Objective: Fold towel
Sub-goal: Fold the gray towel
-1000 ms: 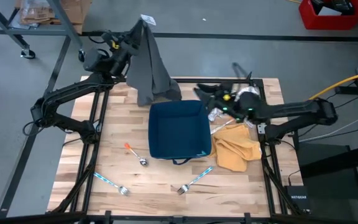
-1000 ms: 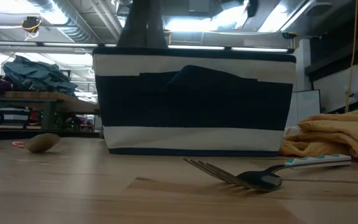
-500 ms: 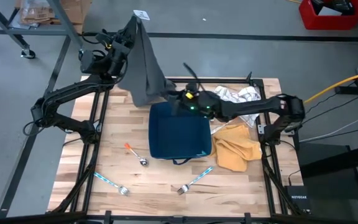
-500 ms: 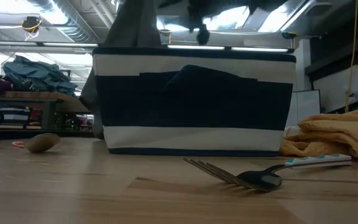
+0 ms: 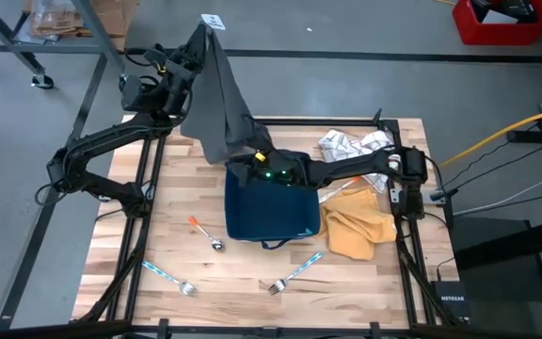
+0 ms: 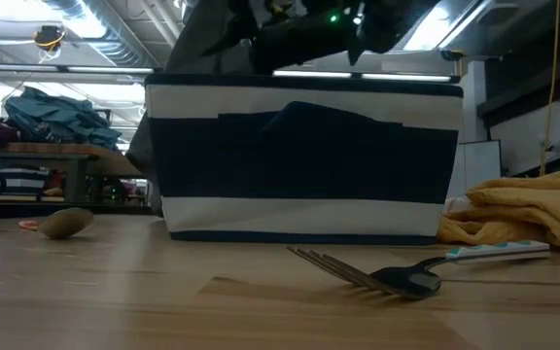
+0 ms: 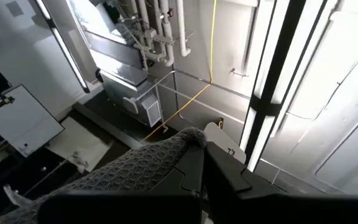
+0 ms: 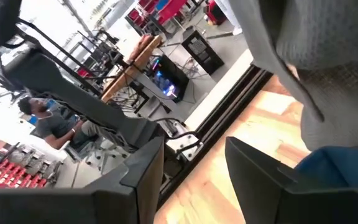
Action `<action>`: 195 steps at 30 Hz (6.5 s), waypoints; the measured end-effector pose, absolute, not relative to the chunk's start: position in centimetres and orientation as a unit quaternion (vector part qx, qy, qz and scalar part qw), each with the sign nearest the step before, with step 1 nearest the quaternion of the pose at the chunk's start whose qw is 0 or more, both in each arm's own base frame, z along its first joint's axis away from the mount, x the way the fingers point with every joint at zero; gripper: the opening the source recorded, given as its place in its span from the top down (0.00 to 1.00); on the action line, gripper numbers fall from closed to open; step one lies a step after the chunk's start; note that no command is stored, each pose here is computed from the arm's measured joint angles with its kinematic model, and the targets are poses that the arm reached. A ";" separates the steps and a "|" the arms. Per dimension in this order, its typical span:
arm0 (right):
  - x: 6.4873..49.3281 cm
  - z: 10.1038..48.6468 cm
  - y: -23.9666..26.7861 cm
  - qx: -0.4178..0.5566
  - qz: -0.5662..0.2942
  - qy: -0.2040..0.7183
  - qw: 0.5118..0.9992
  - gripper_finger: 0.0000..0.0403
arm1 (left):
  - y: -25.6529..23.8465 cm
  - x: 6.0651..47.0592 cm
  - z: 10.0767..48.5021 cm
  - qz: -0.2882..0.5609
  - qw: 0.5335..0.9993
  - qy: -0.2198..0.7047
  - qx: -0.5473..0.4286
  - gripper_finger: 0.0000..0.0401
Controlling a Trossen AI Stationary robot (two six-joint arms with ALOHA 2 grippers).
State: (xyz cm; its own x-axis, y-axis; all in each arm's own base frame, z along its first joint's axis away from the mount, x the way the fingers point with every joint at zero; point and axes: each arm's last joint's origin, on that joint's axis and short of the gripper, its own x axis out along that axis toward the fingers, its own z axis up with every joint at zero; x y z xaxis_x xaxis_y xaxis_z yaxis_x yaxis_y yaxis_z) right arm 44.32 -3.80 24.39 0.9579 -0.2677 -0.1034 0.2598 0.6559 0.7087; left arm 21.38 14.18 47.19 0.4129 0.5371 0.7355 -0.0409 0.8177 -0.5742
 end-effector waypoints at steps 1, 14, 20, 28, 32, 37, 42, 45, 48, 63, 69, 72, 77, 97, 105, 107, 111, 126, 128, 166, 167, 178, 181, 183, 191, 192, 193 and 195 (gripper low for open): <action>44.5 24.2 -3.8 0.388 -0.147 -0.003 0.910 0.56 | 14.2 21.4 47.2 0.179 0.804 -0.511 -0.244 1.00; 45.1 24.3 -5.7 0.376 -0.219 -0.027 0.900 0.56 | 14.0 21.5 47.2 0.135 0.803 -0.509 -0.279 1.00; 45.0 24.0 -6.4 0.375 -0.229 -0.015 0.898 0.56 | 13.8 21.6 47.2 0.125 0.802 -0.509 -0.286 1.00; 45.0 23.8 -6.2 0.376 -0.219 -0.004 0.900 0.56 | 13.7 21.4 47.4 0.108 0.793 -0.524 -0.294 1.00; 45.0 23.8 -6.3 0.376 -0.221 -0.004 0.900 0.56 | 13.6 21.3 47.6 0.100 0.789 -0.532 -0.291 1.00; 44.9 23.8 -6.8 0.375 -0.231 -0.008 0.898 0.56 | 13.3 21.4 47.6 0.089 0.785 -0.532 -0.303 1.00; 44.9 23.8 -7.1 0.376 -0.230 -0.007 0.898 0.56 | 13.1 21.4 47.7 0.081 0.783 -0.539 -0.301 1.00; 44.9 23.8 -7.1 0.378 -0.219 -0.003 0.899 0.56 | 13.0 21.3 47.8 0.078 0.781 -0.543 -0.299 1.00; 44.9 23.8 -7.0 0.379 -0.211 0.001 0.901 0.56 | 12.9 21.2 47.9 0.073 0.778 -0.549 -0.297 1.00; 46.9 21.8 -7.1 0.385 -0.183 0.003 0.905 0.56 | 12.8 21.1 48.0 0.060 0.778 -0.552 -0.292 1.00; 47.2 22.6 -7.2 0.380 -0.193 -0.015 0.905 0.57 | 12.7 21.1 48.0 0.058 0.782 -0.548 -0.290 1.00; 47.2 22.8 -7.2 0.379 -0.196 -0.007 0.904 0.62 | 12.7 21.1 48.0 0.057 0.782 -0.549 -0.289 1.00; 47.2 22.4 -7.2 0.378 -0.201 0.010 0.904 0.83 | 12.7 21.1 48.0 0.057 0.783 -0.548 -0.289 1.00; 47.1 21.5 -6.8 0.458 -0.163 0.065 0.872 0.54 | 12.7 21.1 48.0 0.058 0.783 -0.548 -0.288 1.00; 46.9 21.0 -7.0 0.464 -0.204 0.074 0.859 0.54 | 12.7 21.1 48.0 0.058 0.783 -0.548 -0.288 1.00; 46.9 21.1 -7.0 0.465 -0.203 0.072 0.859 0.55 | 12.7 21.1 48.0 0.058 0.783 -0.548 -0.288 1.00; 46.8 22.4 -7.0 0.446 -0.210 0.054 0.869 0.57 | 12.7 21.1 48.0 0.058 0.783 -0.548 -0.288 1.00; 46.8 26.4 -7.2 0.386 -0.263 0.152 0.871 0.58 | 12.7 21.1 48.0 0.057 0.783 -0.548 -0.289 1.00; 46.7 26.5 -7.2 0.384 -0.268 0.160 0.869 0.58 | 12.7 21.1 48.0 0.057 0.783 -0.548 -0.289 1.00; 48.9 24.5 -8.4 0.373 -0.239 0.096 0.891 0.96 | 12.7 20.9 48.1 0.052 0.780 -0.551 -0.294 1.00; 48.8 24.7 -8.4 0.373 -0.239 0.097 0.891 0.96 | 12.6 20.9 48.2 0.053 0.780 -0.552 -0.291 1.00; 47.1 31.4 -8.1 0.317 -0.242 0.143 0.906 0.99 | 13.2 18.3 49.2 0.100 0.781 -0.575 -0.223 1.00; 46.4 34.5 -8.0 0.291 -0.249 0.142 0.913 0.99 | 13.5 17.1 49.6 0.122 0.778 -0.585 -0.195 1.00; 45.6 36.9 -8.0 0.271 -0.249 0.141 0.919 0.99 | 13.7 16.3 49.8 0.139 0.775 -0.591 -0.174 1.00; 42.0 46.1 -8.2 0.152 -0.314 0.064 0.935 0.99 | 14.1 13.5 50.6 0.191 0.764 -0.607 -0.108 1.00; 41.5 47.2 -8.2 0.140 -0.323 0.049 0.935 0.99 | 14.1 13.3 50.7 0.193 0.762 -0.610 -0.104 1.00; 41.1 47.9 -8.5 0.127 -0.333 0.032 0.934 0.99 | 14.0 13.0 50.8 0.194 0.760 -0.612 -0.101 1.00; 40.1 49.3 -8.9 0.096 -0.345 -0.005 0.934 0.99 | 13.9 12.7 50.9 0.195 0.758 -0.615 -0.098 1.00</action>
State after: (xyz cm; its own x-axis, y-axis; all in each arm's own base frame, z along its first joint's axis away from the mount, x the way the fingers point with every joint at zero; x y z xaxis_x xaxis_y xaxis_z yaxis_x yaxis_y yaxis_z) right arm 40.06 -8.92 49.35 0.7618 -0.6453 -0.0572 0.6434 0.7432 0.1834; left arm 12.69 13.92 50.93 0.1679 0.4161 0.8937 -0.1745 0.9048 -0.3885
